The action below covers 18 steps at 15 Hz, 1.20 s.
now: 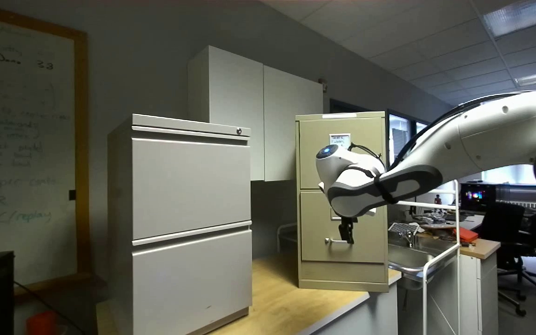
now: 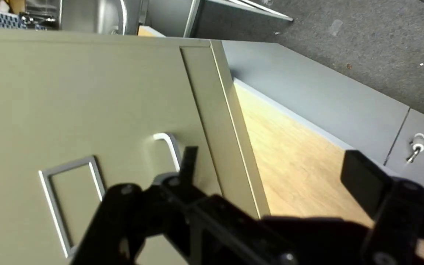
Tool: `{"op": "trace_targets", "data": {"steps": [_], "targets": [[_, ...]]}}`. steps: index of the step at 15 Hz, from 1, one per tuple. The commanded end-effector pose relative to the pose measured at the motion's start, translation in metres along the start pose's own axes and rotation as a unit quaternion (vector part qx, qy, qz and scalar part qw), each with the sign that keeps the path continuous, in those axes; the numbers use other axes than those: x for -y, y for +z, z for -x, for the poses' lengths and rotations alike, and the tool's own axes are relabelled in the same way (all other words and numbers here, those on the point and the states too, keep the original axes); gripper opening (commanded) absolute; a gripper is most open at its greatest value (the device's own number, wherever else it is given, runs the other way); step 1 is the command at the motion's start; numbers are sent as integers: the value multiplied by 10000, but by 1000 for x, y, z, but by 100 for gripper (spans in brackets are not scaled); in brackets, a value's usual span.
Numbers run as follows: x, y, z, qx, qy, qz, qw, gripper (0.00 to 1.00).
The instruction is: Pull open the bottom drawer on the right filing cabinet
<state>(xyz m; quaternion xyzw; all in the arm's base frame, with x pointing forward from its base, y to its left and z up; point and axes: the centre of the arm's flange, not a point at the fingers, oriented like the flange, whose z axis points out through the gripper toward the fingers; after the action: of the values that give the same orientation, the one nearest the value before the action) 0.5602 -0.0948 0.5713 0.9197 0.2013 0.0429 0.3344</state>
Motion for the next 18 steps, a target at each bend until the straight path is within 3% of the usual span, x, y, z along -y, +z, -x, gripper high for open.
{"op": "trace_targets", "data": {"steps": [1,10,18], "targets": [[-32,4,-54,-64,-493,147,9987,100],[-77,53,-107,51,-1217,192,9924,100],[-103,125,-121,262,-1442,-346,9886,100]]}}
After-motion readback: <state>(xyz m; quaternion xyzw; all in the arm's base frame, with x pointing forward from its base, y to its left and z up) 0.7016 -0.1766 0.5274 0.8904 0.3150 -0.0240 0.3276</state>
